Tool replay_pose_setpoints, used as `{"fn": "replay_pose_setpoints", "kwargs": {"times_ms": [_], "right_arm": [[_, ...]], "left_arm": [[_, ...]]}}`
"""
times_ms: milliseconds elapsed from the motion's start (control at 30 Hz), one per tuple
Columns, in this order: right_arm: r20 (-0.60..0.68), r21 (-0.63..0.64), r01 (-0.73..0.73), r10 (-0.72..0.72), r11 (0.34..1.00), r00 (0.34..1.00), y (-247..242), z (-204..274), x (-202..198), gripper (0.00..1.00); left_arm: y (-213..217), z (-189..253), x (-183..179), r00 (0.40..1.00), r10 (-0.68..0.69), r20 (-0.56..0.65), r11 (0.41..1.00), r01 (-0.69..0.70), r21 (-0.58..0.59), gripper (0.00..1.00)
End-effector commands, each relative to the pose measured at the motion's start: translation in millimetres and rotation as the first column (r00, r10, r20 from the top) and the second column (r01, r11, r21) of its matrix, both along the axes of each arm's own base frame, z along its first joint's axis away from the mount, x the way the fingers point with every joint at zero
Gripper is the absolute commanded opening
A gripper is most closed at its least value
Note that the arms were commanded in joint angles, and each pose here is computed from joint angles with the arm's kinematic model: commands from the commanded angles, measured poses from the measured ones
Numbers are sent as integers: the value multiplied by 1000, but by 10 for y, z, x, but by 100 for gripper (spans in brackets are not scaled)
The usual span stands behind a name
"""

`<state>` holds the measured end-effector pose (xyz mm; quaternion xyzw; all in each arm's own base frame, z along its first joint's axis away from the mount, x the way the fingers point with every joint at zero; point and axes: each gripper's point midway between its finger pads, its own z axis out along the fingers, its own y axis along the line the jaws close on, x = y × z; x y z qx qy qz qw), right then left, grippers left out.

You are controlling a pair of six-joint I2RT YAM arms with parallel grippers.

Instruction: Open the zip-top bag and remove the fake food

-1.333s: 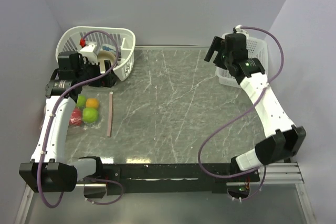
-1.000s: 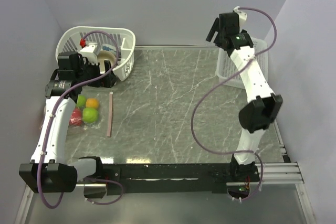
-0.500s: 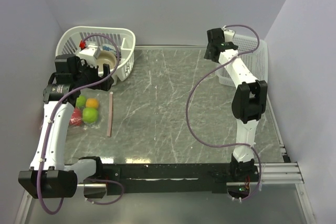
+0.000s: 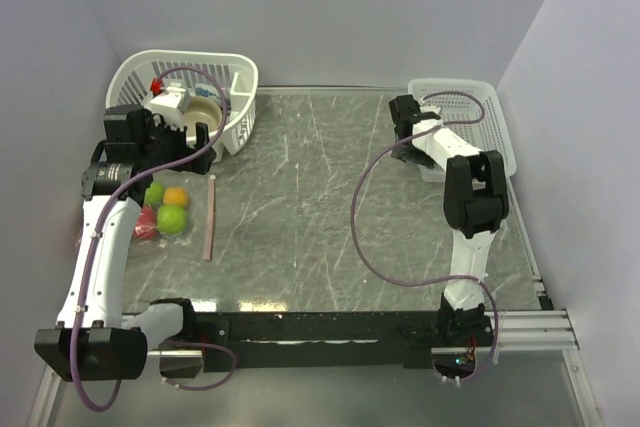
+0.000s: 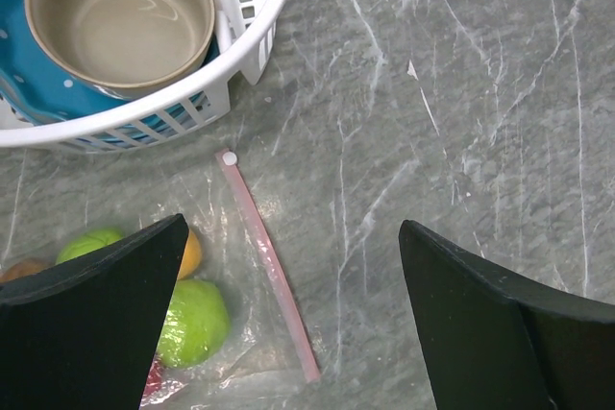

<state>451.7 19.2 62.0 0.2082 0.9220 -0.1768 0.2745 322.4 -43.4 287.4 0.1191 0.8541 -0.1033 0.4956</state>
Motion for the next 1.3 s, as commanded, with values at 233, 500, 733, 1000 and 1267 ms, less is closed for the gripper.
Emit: {"fn": "replay_pose_setpoints", "kwargs": {"times_ms": [233,500,733,1000,1267], "right_arm": [[139,116,-120,103,986,985,642,455,-404,54],[112,231,-230,209,945,971,1304,138,-1285,41],[54,351,-274,273,895,960,1757,-101,-1738,27],[46,382,-489,513,784,857,2742,-55,-2338,26],[59,355,-571,592,740,804,3122,96,-2528,45]], "left_arm": [[13,214,-50,994,0,108,1000,-1,8,99],[21,225,-106,993,-8,119,1000,5,24,99],[40,161,-184,994,-6,110,999,2,39,99],[249,-341,-99,996,69,59,990,-76,123,99],[561,-1319,-95,987,129,-94,946,-94,310,99]]}}
